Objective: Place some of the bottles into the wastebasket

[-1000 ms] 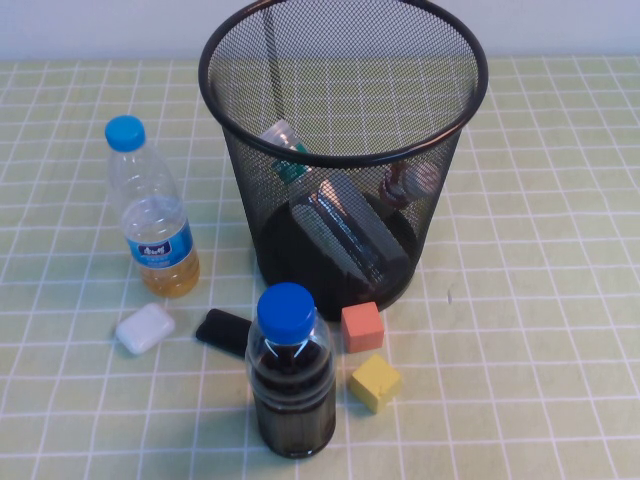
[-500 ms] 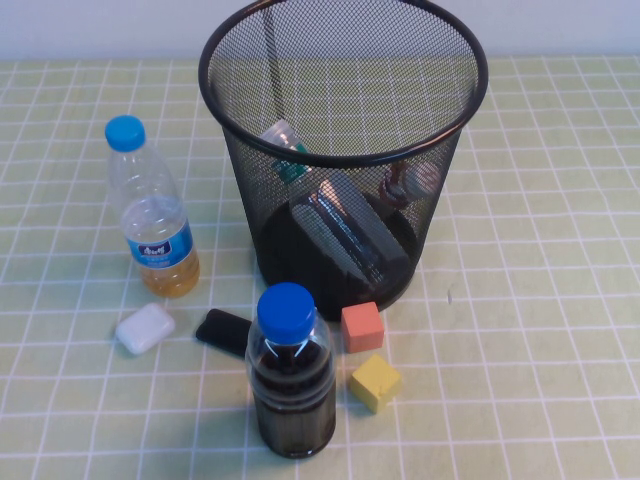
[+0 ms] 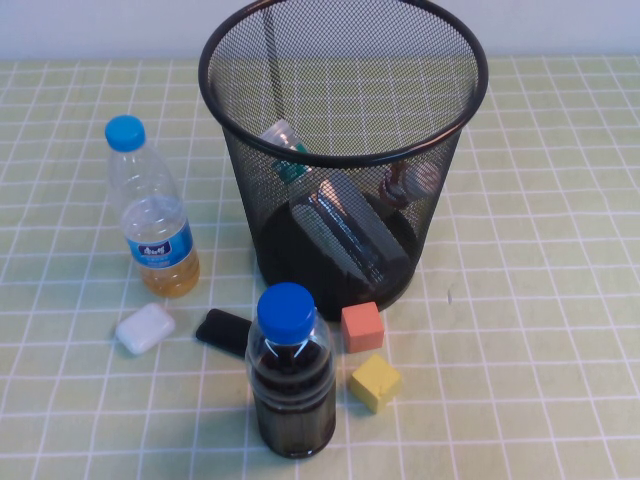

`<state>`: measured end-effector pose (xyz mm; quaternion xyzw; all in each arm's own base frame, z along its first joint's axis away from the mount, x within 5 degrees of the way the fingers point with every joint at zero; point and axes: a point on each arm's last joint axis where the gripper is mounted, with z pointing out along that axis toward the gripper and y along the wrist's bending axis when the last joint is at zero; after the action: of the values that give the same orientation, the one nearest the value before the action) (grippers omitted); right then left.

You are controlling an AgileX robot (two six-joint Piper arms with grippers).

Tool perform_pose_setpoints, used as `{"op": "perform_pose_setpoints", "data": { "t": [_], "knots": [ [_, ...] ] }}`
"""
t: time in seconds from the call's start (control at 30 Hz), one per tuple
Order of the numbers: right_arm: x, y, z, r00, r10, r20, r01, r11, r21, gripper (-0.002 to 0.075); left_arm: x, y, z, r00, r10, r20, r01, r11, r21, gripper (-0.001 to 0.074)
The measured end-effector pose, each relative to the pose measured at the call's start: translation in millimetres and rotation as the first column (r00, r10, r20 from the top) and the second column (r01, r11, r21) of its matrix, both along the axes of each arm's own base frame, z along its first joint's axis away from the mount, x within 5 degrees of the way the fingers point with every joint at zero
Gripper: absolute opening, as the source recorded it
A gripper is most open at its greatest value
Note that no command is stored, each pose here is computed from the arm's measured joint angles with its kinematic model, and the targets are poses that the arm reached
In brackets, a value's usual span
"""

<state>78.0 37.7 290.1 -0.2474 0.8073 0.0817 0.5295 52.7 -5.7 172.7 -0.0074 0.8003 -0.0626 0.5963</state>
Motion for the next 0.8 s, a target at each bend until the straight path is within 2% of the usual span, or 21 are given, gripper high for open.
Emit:
{"op": "perform_pose_setpoints", "data": {
  "t": [0.2,0.43,0.8],
  "knots": [
    [5,-16,1,0.983,-0.184,0.028,0.184,0.983,-0.007,-0.0008,0,0,0,1.0,0.0,0.0,0.0,1.0,-0.002,-0.0005],
    [5,-30,-12,0.92,-0.371,0.122,0.357,0.926,0.122,-0.0009,0,0,0,1.0,0.0,0.002,0.0,1.0,-0.002,-0.0005],
    [-30,-35,-52,0.855,-0.421,0.303,0.379,0.906,0.191,-0.0009,0,0,0,1.0,0.0,0.002,0.0,1.0,-0.002,-0.0004]
  ]
}}
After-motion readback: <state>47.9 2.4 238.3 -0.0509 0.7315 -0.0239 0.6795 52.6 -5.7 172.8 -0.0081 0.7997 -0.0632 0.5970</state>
